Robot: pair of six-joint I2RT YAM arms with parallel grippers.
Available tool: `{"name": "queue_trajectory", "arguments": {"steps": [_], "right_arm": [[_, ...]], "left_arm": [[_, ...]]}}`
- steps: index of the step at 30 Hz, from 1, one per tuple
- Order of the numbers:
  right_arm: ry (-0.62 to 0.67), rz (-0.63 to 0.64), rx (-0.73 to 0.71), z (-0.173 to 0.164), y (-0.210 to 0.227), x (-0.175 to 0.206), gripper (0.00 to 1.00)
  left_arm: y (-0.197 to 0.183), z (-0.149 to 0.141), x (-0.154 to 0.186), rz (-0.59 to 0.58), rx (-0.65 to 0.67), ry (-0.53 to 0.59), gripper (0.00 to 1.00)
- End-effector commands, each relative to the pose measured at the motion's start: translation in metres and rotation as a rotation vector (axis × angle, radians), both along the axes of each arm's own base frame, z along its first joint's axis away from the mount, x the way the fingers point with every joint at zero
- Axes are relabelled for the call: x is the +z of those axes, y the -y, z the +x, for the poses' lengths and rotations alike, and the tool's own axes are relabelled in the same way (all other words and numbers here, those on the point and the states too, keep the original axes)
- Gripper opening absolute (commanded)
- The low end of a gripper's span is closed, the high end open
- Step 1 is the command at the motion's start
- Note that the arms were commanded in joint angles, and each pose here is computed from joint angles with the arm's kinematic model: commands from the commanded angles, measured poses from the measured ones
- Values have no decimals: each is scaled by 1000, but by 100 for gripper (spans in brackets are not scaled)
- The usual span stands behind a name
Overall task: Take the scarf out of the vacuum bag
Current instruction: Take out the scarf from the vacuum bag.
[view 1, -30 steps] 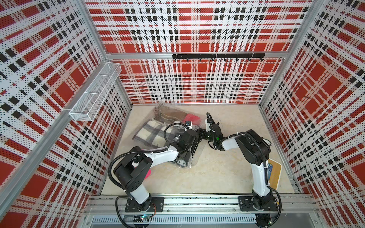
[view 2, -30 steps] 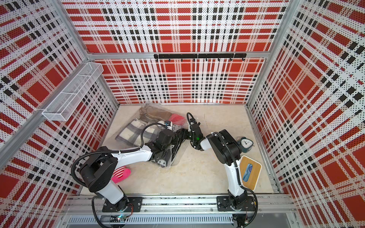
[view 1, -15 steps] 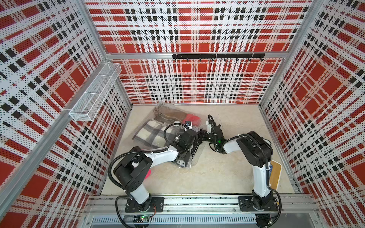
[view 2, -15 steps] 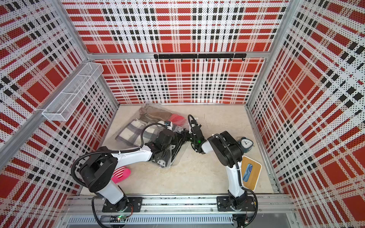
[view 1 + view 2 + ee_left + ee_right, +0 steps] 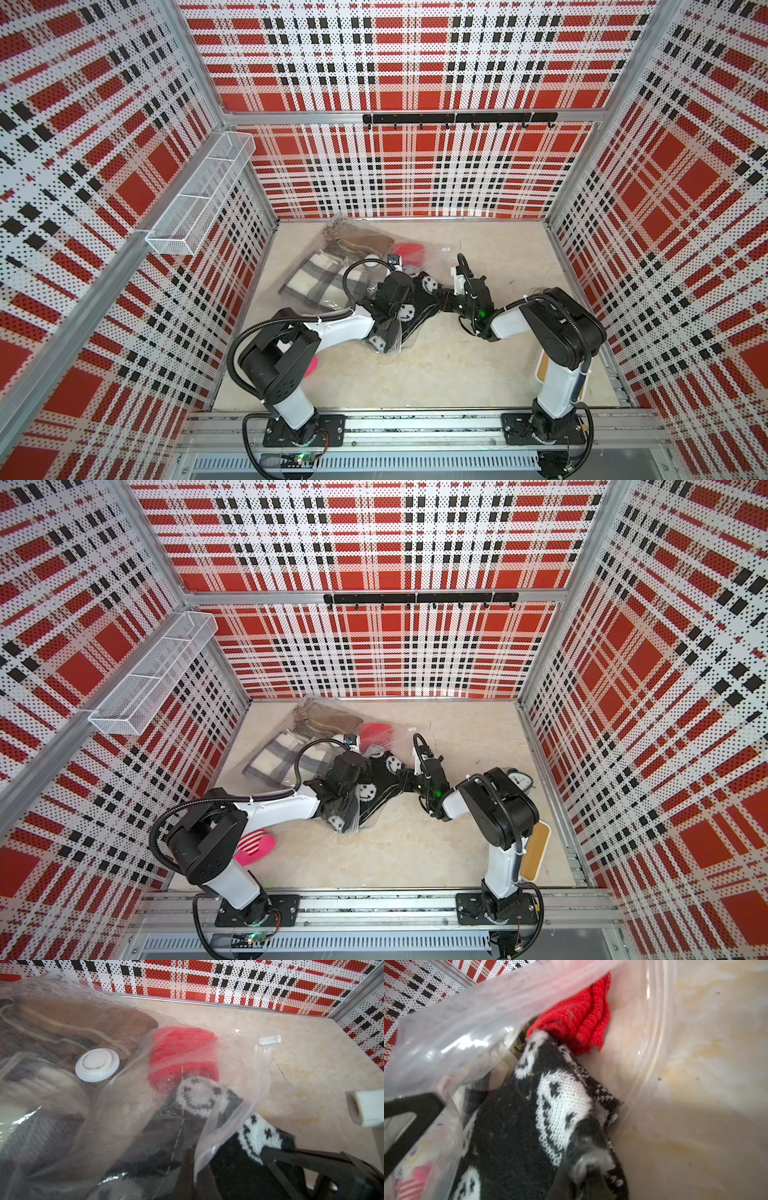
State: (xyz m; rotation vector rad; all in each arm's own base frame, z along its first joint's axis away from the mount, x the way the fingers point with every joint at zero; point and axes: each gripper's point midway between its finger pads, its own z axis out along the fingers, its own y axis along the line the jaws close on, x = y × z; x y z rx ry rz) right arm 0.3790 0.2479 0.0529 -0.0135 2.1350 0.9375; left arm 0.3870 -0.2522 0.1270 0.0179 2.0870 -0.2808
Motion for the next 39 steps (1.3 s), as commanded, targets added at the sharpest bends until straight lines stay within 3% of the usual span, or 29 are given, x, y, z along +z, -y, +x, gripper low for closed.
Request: {"name": "queue_trajectory", "arguments": {"steps": [1,6,7,8,10,15,20,24,28,32,35,39], "right_arm": [[15,14,58,-13,-1,9,23],[62,-42,-2,-11,18,28,72],[82,-70,-39,-6,25,33,89],[109,-106,-87,2,34,39,100],[176,-170,-53,16,35,51,100],[124,-95,60,51,26,46,100],[99,-41,155,57,3,29,92],[68,-71,175,56,-9,12,86],[65,-78,199,47,-17,9,60],[43,-90,198,39,-14,4,15],[41,-95,167,27,-5,5,4],[26,-142,86,14,17,4,1]], "left_arm": [[-9,1,9,7,26,26,0],[-9,0,13,3,25,34,0],[-9,-1,15,1,26,35,0],[-9,-1,15,2,27,37,0],[-9,-1,15,1,26,38,0],[-9,0,13,-5,23,31,0],[-11,0,15,3,31,39,0],[-9,0,15,0,26,37,0],[-7,-1,14,-3,20,34,0],[-8,-1,14,-2,23,35,0],[-9,-1,14,0,27,36,0],[-9,-1,14,-3,26,35,0]]}}
